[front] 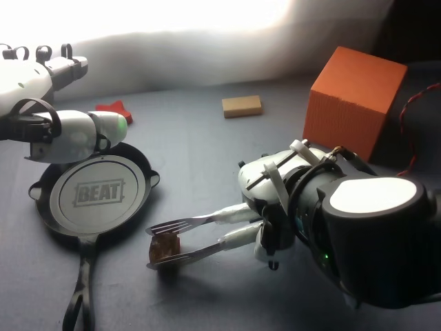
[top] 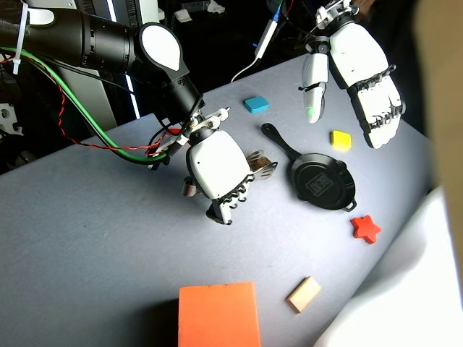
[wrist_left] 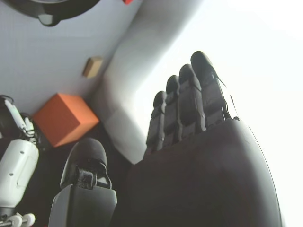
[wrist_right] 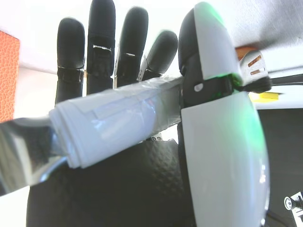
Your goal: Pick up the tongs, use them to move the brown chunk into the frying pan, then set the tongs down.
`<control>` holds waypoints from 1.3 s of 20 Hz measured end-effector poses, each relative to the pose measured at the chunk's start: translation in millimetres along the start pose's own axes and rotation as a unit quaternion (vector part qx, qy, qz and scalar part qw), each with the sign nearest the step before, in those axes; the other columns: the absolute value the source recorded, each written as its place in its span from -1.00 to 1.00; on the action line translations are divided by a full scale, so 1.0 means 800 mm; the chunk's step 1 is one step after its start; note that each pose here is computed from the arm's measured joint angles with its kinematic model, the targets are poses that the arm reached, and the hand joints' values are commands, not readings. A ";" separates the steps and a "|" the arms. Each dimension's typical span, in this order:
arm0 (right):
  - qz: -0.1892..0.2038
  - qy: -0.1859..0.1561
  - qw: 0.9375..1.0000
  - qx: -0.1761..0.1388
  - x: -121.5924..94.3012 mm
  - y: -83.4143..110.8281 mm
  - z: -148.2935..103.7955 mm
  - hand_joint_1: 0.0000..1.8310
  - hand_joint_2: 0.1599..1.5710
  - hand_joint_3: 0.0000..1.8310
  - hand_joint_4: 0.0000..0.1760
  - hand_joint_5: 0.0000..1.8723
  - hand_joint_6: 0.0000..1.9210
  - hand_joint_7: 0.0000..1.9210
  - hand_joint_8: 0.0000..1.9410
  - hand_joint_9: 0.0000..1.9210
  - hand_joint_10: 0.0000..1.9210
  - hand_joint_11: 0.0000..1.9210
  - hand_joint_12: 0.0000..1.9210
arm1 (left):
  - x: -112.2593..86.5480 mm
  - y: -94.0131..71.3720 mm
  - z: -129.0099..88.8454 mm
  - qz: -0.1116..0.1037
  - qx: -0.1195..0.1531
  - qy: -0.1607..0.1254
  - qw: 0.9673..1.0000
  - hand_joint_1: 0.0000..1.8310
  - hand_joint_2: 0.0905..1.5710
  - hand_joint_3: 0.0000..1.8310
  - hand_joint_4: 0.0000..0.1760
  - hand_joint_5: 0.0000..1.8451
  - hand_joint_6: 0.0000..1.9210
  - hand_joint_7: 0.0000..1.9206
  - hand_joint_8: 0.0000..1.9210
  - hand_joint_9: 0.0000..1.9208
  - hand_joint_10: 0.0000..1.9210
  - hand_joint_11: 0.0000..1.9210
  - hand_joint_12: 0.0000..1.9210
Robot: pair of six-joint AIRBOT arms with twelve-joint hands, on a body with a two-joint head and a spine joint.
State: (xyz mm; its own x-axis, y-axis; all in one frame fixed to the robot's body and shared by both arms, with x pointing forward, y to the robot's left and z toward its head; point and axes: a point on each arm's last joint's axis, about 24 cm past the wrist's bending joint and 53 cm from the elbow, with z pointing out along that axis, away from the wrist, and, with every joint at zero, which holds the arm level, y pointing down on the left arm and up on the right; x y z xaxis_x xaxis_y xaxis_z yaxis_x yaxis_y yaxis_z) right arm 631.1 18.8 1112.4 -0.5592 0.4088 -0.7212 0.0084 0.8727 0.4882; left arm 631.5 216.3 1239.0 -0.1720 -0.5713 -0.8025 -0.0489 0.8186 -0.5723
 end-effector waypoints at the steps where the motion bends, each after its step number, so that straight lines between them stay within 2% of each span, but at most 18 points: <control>1: -0.001 0.000 1.000 0.000 0.000 0.000 0.000 0.32 0.39 -1.00 -0.82 -0.02 0.19 0.01 0.00 0.16 -0.77 -0.37 0.40 | 0.001 0.000 0.000 0.000 0.000 0.001 1.000 -0.99 0.62 -1.00 -0.73 -0.91 -0.99 -0.86 -1.00 -0.85 -1.00 -1.00 -0.43; 3: -0.003 0.000 1.000 0.000 0.000 0.000 0.000 0.32 0.39 -1.00 -0.78 -0.02 0.18 0.02 -0.01 0.18 -0.76 -0.35 0.42 | 0.002 0.002 0.000 0.001 -0.002 0.002 1.000 -0.99 0.62 -1.00 -0.65 -0.93 -1.00 -0.86 -1.00 -0.85 -1.00 -1.00 -0.42; 4: -0.003 0.000 1.000 0.000 -0.001 -0.001 0.000 0.24 0.44 -1.00 -1.00 -0.06 0.20 0.11 -0.42 0.21 -0.74 -0.32 0.41 | 0.002 0.002 0.000 0.002 -0.002 0.002 1.000 -0.99 0.61 -1.00 -0.64 -0.91 -1.00 -0.85 -1.00 -0.83 -0.99 -1.00 -0.37; 5: -0.004 0.000 1.000 0.000 -0.001 -0.001 0.000 0.23 0.44 -1.00 -1.00 -0.06 0.18 0.22 -0.65 0.26 -0.72 -0.27 0.38 | 0.002 0.002 0.000 0.002 -0.002 0.002 1.000 -0.99 0.62 -1.00 -0.63 -0.91 -1.00 -0.85 -1.00 -0.83 -0.99 -1.00 -0.36; 6: -0.005 0.000 1.000 0.000 -0.001 -0.001 0.000 0.23 0.42 -1.00 -1.00 -0.03 0.15 0.35 -0.75 0.30 -0.59 -0.21 0.43 | 0.002 0.002 0.000 0.002 -0.002 0.002 1.000 -1.00 0.62 -1.00 -0.65 -0.92 -1.00 -0.86 -1.00 -0.83 -1.00 -1.00 -0.35; 7: -0.005 0.000 1.000 -0.001 -0.001 -0.001 0.000 0.16 0.46 -1.00 -1.00 -0.08 0.25 0.44 -0.70 0.28 -0.21 -0.15 0.58 | 0.002 0.002 0.000 0.002 -0.002 0.002 1.000 -1.00 0.61 -1.00 -0.67 -0.91 -0.99 -0.86 -1.00 -0.83 -1.00 -1.00 -0.35; 8: -0.005 0.002 1.000 -0.001 0.000 -0.001 0.000 -0.15 0.62 -0.98 -1.00 0.05 0.14 0.44 -0.41 0.25 0.16 -0.09 0.75 | 0.002 0.002 0.000 0.002 -0.002 0.002 1.000 -1.00 0.61 -1.00 -0.64 -0.92 -1.00 -0.87 -1.00 -0.85 -1.00 -1.00 -0.40; 9: -0.008 0.002 1.000 -0.001 0.000 -0.001 -0.001 -0.32 0.73 -0.98 -1.00 0.17 0.40 0.44 0.20 0.32 0.57 0.07 0.95 | 0.002 0.002 0.000 0.002 -0.002 0.002 1.000 -1.00 0.62 -1.00 -0.64 -0.94 -1.00 -0.88 -1.00 -0.85 -1.00 -1.00 -0.42; 10: -0.008 0.002 1.000 -0.001 0.000 -0.001 -0.001 -0.32 0.79 -0.99 -0.84 0.30 0.80 0.56 0.76 0.54 0.91 0.39 0.99 | 0.002 0.002 0.000 0.002 -0.002 0.002 1.000 -1.00 0.62 -1.00 -0.64 -0.93 -1.00 -0.87 -1.00 -0.83 -0.99 -1.00 -0.36; 11: -0.009 0.002 1.000 -0.001 0.000 -0.001 -0.001 -0.32 0.84 -0.99 0.63 0.40 0.96 0.64 0.95 0.71 0.98 0.61 1.00 | 0.002 0.002 0.000 0.002 -0.002 0.002 1.000 -1.00 0.62 -1.00 -0.54 -0.94 -1.00 -0.87 -1.00 -0.83 -0.99 -1.00 -0.34; 12: -0.008 0.002 1.000 0.000 -0.001 -0.003 -0.002 -0.32 0.87 -0.99 0.93 0.43 0.99 0.65 0.99 0.74 1.00 0.67 1.00 | 0.002 0.002 0.000 0.002 -0.002 0.002 1.000 -1.00 0.62 -1.00 -0.62 -0.95 -1.00 -0.88 -1.00 -0.85 -1.00 -1.00 -0.39; 15: -0.014 0.001 1.000 -0.001 -0.001 -0.003 -0.004 -0.14 0.86 -1.00 1.00 0.44 1.00 0.63 1.00 0.71 1.00 0.69 1.00 | 0.002 0.002 0.000 0.002 -0.002 0.002 1.000 -1.00 0.61 -1.00 -0.59 -0.92 -0.99 -0.84 -0.99 -0.81 -0.99 -1.00 -0.28; 18: -0.017 0.001 1.000 -0.002 -0.001 -0.004 -0.007 -0.14 0.87 -1.00 1.00 0.44 1.00 0.61 1.00 0.70 1.00 0.67 1.00 | 0.002 0.002 0.000 0.002 -0.002 0.002 1.000 -1.00 0.64 -1.00 -0.70 -0.94 -1.00 -0.87 -1.00 -0.83 -1.00 -1.00 -0.34; 21: -0.019 0.003 1.000 -0.004 -0.003 -0.006 -0.014 -0.14 0.87 -1.00 1.00 0.41 1.00 0.62 1.00 0.70 1.00 0.66 1.00 | 0.002 0.002 0.000 0.002 -0.002 0.002 1.000 -1.00 0.62 -1.00 -0.58 -0.93 -1.00 -0.86 -1.00 -0.83 -1.00 -1.00 -0.33; 24: -0.001 0.010 1.000 -0.008 -0.015 0.003 -0.026 -0.14 0.87 -1.00 1.00 0.41 1.00 0.62 1.00 0.70 1.00 0.67 1.00 | 0.002 0.002 0.000 0.002 -0.002 0.002 1.000 -1.00 0.63 -1.00 -0.62 -0.95 -1.00 -0.86 -1.00 -0.83 -1.00 -1.00 -0.33; 26: 0.009 0.005 1.000 -0.018 -0.029 0.017 -0.030 -0.12 0.86 -1.00 1.00 0.41 1.00 0.61 1.00 0.69 1.00 0.67 1.00 | 0.002 0.002 0.000 0.002 -0.002 0.002 1.000 -1.00 0.64 -1.00 -0.63 -0.94 -1.00 -0.87 -1.00 -0.83 -1.00 -1.00 -0.33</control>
State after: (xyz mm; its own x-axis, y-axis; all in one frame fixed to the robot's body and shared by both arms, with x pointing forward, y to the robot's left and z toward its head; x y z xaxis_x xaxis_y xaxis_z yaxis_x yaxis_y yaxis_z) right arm 624.0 14.8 1147.4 -0.5678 0.4217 -0.7070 -0.0114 0.8547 0.5190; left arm 631.2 216.6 1237.0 -0.1758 -0.5684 -0.8038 -0.0518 0.8207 -0.5690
